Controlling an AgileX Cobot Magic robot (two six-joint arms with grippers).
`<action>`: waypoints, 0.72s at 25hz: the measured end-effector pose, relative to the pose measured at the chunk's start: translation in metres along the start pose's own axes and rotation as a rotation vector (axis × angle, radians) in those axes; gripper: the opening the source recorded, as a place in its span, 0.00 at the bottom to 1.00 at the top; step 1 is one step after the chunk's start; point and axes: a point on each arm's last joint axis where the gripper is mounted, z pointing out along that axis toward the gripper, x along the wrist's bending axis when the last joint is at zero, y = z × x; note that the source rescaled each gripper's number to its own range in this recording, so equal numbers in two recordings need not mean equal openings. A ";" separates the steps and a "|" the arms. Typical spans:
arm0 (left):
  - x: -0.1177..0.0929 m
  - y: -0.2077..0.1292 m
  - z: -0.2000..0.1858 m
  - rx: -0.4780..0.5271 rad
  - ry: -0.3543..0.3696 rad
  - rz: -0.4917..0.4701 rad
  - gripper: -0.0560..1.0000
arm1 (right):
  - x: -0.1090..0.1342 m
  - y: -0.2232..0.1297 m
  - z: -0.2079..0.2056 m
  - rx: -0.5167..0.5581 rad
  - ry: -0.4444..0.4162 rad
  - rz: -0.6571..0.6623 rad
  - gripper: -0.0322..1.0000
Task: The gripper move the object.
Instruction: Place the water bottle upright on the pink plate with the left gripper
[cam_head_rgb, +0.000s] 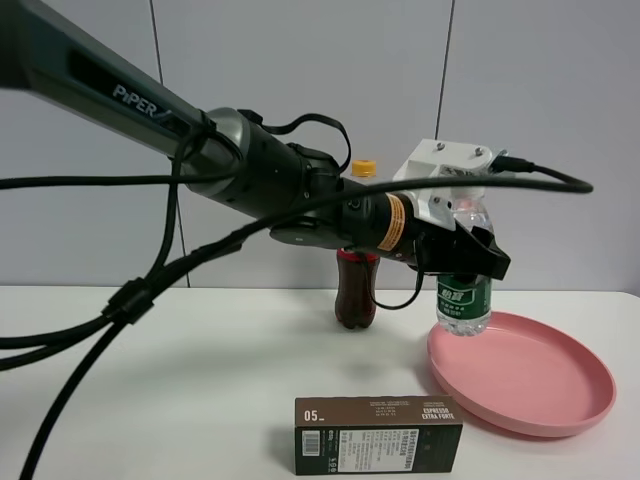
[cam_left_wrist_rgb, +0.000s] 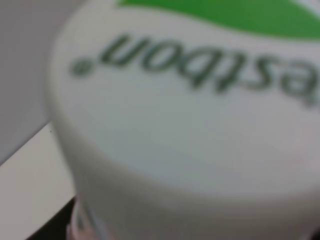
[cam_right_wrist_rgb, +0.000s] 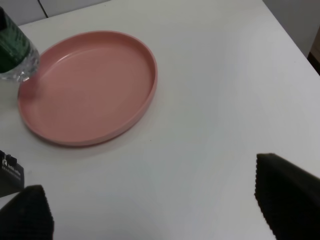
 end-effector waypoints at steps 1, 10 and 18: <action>0.001 -0.003 0.003 0.004 0.000 -0.001 0.06 | 0.000 0.000 0.000 0.000 0.000 0.000 1.00; 0.002 -0.021 0.015 0.011 -0.045 0.019 0.06 | 0.000 0.000 0.000 0.000 0.000 0.000 1.00; 0.006 -0.035 0.020 0.042 -0.023 0.100 0.06 | 0.000 0.000 0.000 0.000 0.000 0.000 1.00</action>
